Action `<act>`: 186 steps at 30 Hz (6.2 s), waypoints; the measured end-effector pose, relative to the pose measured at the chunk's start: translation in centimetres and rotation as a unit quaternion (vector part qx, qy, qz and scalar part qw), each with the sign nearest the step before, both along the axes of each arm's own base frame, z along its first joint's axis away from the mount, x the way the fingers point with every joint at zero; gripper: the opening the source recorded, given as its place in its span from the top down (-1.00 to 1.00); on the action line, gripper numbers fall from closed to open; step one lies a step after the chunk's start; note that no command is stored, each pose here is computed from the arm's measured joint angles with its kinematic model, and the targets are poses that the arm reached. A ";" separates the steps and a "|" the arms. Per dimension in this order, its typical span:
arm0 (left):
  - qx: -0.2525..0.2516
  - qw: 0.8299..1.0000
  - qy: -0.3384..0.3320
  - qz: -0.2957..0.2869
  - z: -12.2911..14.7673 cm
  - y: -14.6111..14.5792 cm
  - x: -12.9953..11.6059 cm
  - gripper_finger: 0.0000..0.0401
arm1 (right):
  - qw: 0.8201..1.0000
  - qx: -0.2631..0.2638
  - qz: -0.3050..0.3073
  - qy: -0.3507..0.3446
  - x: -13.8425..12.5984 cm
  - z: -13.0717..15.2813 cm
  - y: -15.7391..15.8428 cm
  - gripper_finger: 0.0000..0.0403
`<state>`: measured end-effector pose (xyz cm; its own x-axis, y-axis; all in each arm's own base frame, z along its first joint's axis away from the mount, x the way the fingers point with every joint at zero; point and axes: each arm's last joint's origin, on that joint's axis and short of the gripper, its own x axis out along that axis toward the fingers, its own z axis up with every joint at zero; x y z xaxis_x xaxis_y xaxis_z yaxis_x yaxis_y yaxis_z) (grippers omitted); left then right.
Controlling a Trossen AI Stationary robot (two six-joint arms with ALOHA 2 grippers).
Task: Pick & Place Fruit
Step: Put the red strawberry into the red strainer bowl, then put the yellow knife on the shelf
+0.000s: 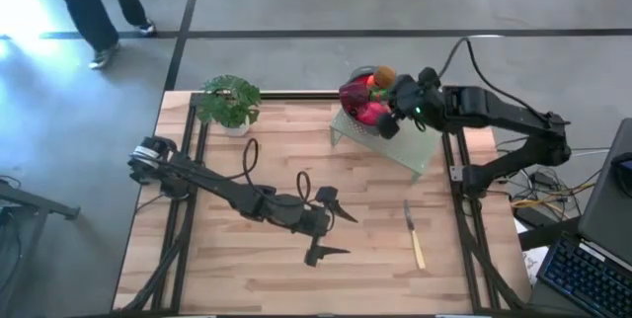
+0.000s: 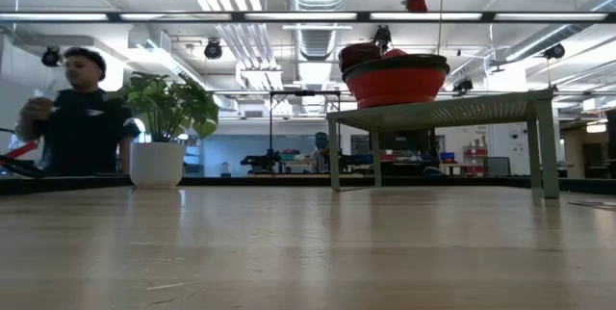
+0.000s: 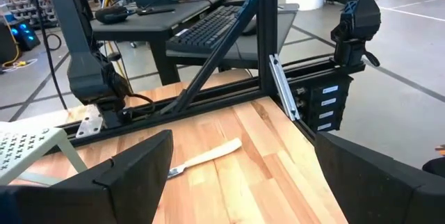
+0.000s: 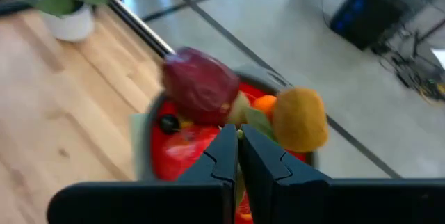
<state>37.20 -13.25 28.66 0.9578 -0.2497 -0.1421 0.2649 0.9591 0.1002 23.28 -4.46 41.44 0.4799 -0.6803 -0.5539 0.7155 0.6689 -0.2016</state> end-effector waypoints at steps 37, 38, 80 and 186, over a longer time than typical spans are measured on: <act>0.001 1.000 0.001 0.001 0.0 0.0 0.0 -0.77 | 0.996 0.039 -0.055 0.053 1.8 -6.6 -6.6 0.96; 0.001 1.000 0.001 0.001 0.0 0.0 0.0 -0.77 | 0.996 0.039 -0.055 0.053 1.8 -6.6 -6.6 0.96; 0.001 1.000 0.001 0.000 0.0 0.0 0.0 -0.77 | 0.996 0.071 -0.031 0.042 1.5 -4.8 -5.6 0.26; 0.001 1.000 0.002 0.001 -0.1 0.0 0.0 -0.77 | 0.887 0.405 -0.128 0.182 -5.5 -27.6 28.2 0.65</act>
